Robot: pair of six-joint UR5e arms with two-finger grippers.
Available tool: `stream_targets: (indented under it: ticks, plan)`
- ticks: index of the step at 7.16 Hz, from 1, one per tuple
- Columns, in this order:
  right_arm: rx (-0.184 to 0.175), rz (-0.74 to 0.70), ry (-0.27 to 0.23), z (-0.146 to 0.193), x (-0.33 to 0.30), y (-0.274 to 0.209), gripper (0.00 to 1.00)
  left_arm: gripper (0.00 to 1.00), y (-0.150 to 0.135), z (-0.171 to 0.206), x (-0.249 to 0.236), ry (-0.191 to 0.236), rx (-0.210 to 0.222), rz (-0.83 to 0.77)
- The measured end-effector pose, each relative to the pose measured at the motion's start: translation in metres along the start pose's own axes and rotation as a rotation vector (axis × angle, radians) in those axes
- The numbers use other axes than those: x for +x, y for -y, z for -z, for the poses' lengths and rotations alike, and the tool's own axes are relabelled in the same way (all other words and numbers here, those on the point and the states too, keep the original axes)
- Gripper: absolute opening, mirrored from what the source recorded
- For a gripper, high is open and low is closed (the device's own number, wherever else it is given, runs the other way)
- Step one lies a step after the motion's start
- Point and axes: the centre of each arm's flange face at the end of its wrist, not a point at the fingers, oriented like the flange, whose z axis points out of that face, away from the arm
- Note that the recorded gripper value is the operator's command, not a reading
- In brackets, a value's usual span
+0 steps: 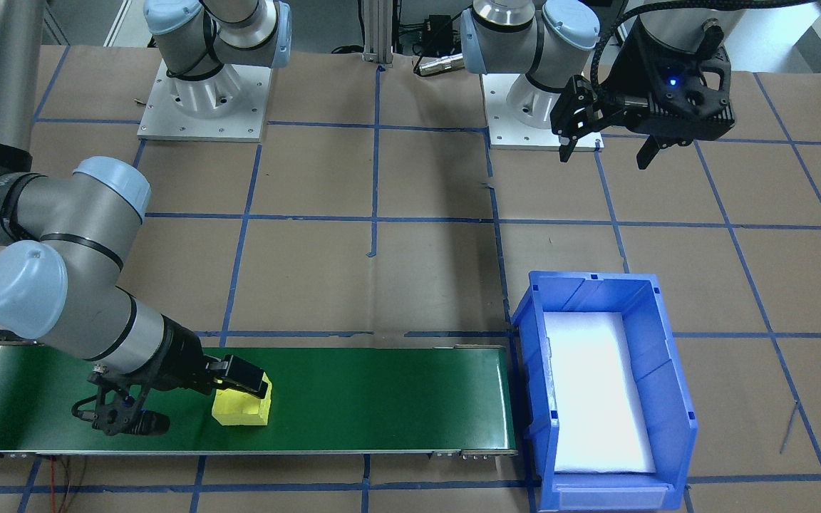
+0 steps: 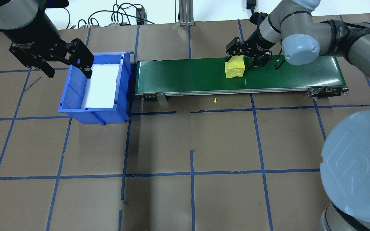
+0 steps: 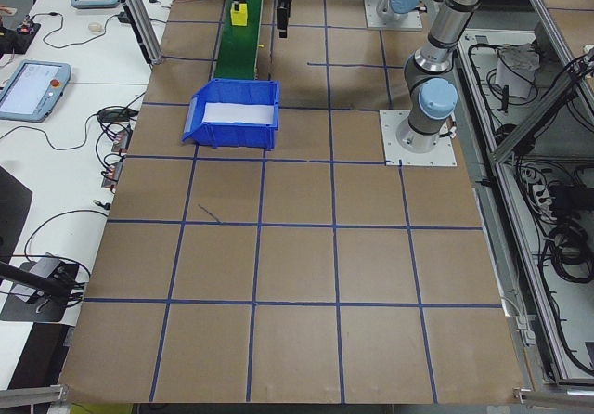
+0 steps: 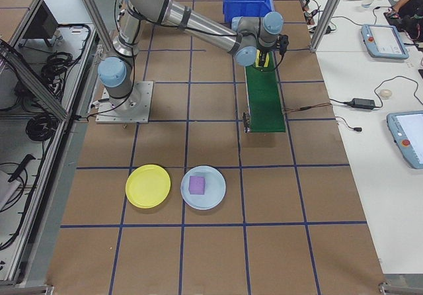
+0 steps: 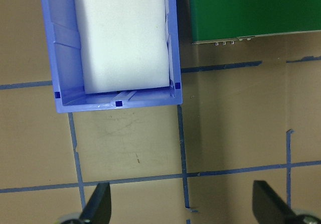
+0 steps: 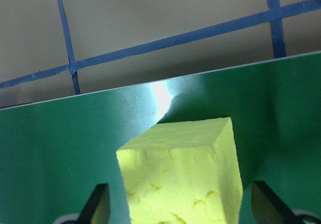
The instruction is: Move block left to right into plate
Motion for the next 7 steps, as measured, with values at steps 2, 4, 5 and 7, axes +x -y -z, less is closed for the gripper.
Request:
stream_targets:
  ticks: [2, 4, 5, 7]
  plan:
    - [0.004, 0.015, -0.023, -0.01, 0.007, 0.002, 0.53, 1.0, 0.0, 0.0, 0.0, 0.001, 0.0, 0.001]
    - [0.027, 0.123, -0.168, -0.001, 0.019, 0.002, 0.5, 1.0, 0.0, 0.0, -0.001, 0.003, 0.0, 0.001]
    - [0.047, 0.221, -0.289, 0.022, 0.024, -0.002, 0.48, 1.0, 0.0, 0.0, -0.001, 0.004, 0.0, 0.002]
    - [0.036, 0.389, -0.555, 0.1, 0.053, -0.019, 0.43, 1.0, 0.0, 0.0, -0.001, 0.005, 0.0, 0.002]
